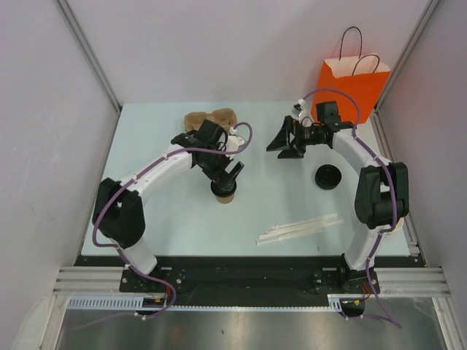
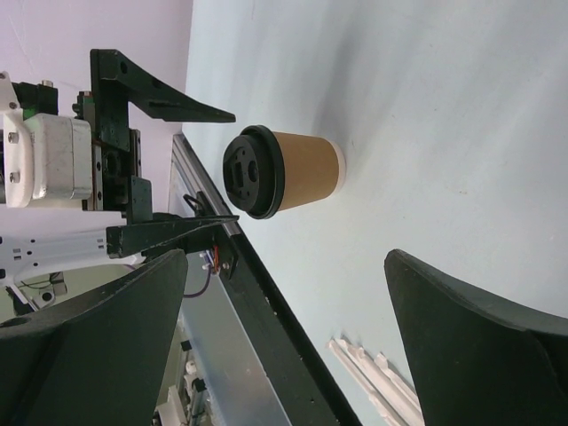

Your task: Pack the takeout coffee

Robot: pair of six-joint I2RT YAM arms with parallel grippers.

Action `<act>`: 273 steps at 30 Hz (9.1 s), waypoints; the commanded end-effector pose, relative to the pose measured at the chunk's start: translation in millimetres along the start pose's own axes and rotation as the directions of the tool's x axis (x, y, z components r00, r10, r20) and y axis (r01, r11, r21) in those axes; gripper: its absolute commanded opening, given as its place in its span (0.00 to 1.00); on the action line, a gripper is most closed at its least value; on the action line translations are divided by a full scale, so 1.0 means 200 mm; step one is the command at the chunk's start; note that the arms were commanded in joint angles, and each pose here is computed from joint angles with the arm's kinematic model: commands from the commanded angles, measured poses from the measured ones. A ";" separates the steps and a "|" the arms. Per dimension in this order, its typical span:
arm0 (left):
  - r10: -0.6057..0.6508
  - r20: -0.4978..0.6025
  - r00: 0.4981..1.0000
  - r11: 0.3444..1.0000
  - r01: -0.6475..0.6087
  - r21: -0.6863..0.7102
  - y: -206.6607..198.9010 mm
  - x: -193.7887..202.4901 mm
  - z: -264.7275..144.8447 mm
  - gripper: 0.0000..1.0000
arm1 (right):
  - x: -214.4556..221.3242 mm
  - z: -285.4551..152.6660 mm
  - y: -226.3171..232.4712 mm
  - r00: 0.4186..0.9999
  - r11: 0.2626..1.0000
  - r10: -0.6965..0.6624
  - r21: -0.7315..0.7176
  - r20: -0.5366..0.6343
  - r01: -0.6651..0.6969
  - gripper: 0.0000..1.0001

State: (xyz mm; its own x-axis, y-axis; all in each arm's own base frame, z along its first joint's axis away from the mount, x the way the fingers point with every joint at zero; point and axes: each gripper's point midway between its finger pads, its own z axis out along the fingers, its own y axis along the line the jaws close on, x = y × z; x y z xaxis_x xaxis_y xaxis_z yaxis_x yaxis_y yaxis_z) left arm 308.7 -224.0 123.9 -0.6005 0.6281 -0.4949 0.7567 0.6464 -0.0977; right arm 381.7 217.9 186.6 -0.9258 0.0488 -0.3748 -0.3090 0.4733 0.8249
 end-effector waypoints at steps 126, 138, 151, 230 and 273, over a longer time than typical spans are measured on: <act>-0.084 0.386 0.919 0.968 0.167 -0.187 1.32 -0.69 0.18 0.52 | -0.09 0.05 -0.01 0.999 0.999 -0.041 -0.011 0.006 0.041 0.99; -0.118 0.363 0.924 0.966 0.191 -0.173 1.34 -0.64 0.29 0.45 | -0.08 0.07 -0.04 1.000 1.000 -0.019 -0.018 -0.008 0.019 1.00; -0.142 0.354 0.924 0.967 0.206 -0.152 1.34 -0.61 0.33 0.32 | -0.08 0.08 -0.06 1.000 1.000 -0.002 -0.023 -0.013 0.001 1.00; 0.001 0.499 0.867 0.974 0.113 -0.198 1.13 -0.88 -0.09 0.00 | -0.08 0.07 -0.01 1.000 0.999 -0.018 -0.035 -0.010 0.018 1.00; -0.233 0.620 0.749 0.900 0.408 -0.155 1.20 -0.89 -0.21 0.00 | -0.69 0.65 0.13 0.947 0.989 -0.071 -0.099 0.314 0.107 0.56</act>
State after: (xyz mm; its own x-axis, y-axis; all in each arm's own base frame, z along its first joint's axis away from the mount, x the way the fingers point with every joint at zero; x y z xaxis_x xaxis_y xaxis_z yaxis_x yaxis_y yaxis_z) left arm 578.0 -156.9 178.8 -0.5127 0.1511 -0.8451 0.3884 0.9187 -0.0714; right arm 509.4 341.5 172.6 -0.8472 0.2271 -0.4802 -0.3644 0.4094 0.8364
